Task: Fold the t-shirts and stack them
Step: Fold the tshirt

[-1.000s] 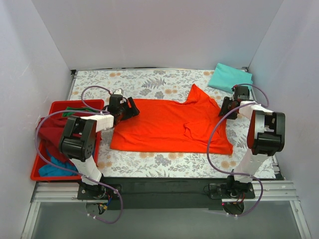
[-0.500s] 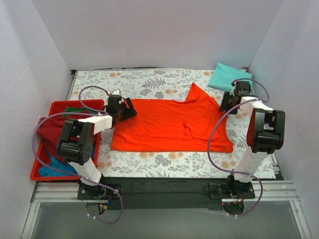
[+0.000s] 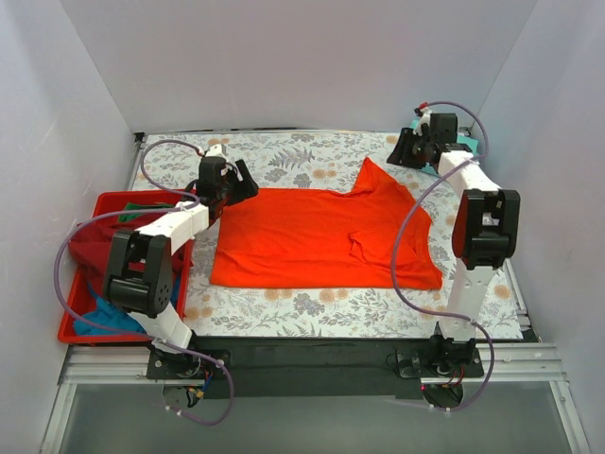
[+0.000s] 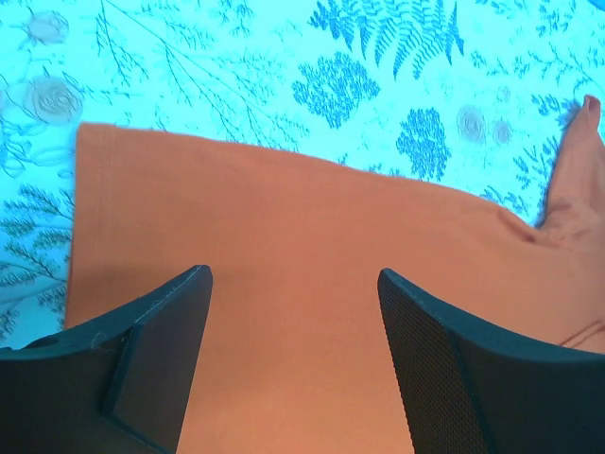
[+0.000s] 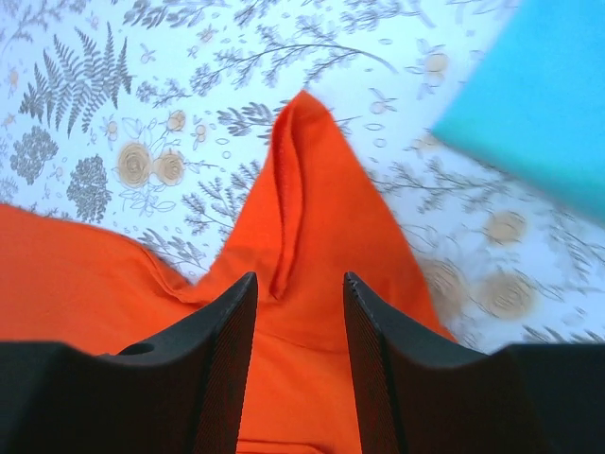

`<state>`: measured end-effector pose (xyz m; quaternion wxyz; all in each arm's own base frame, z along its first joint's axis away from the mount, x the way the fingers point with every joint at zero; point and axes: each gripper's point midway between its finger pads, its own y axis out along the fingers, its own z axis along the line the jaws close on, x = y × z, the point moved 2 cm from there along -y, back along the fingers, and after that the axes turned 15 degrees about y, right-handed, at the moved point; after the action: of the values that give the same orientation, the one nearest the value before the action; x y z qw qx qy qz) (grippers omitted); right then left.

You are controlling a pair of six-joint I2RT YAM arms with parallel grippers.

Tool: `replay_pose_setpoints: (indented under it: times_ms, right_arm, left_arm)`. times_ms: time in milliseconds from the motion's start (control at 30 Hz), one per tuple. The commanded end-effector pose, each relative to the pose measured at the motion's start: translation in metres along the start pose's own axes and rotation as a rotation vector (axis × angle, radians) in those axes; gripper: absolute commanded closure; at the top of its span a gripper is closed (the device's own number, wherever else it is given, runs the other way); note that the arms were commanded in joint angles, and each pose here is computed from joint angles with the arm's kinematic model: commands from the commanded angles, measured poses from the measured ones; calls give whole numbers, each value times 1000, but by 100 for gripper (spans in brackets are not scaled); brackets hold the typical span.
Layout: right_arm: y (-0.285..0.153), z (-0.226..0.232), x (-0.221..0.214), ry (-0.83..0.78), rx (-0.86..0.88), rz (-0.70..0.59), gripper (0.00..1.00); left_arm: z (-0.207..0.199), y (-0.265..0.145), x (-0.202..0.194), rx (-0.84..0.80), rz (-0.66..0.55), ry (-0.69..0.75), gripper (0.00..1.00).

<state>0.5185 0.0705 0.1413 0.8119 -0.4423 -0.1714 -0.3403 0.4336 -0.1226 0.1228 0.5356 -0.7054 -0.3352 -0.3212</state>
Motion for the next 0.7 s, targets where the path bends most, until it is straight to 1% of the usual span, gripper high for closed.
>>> replay_pose_setpoints:
  times_ms: [0,33,67,167,200,233,300,333,533,667]
  right_arm:
    - [29,32,7,-17,106,19,52]
    - [44,31,-1,-5,106,45,52]
    - [48,41,12,-16,131,23,52]
    - [72,43,8,1,152,44,52]
    - [76,52,16,-13,173,28,52]
    - [87,47,10,0,167,45,52]
    - [95,52,13,-6,173,34,52]
    - [102,47,10,2,162,41,52]
    - [117,30,2,18,87,35,52]
    - [124,29,-2,18,96,46,52]
  left_arm:
    - [12,4,10,38,12,14,30]
    - [14,4,10,43,15,16,30]
    - [14,6,15,45,10,16,30]
    - [19,7,19,55,8,17,30]
    - [21,7,20,59,9,17,30]
    - [24,8,20,64,9,16,30]
    - [27,9,20,70,12,17,30]
    - [29,10,19,74,16,14,30]
    - [36,11,17,87,23,14,30]
    - [39,12,15,90,27,12,30]
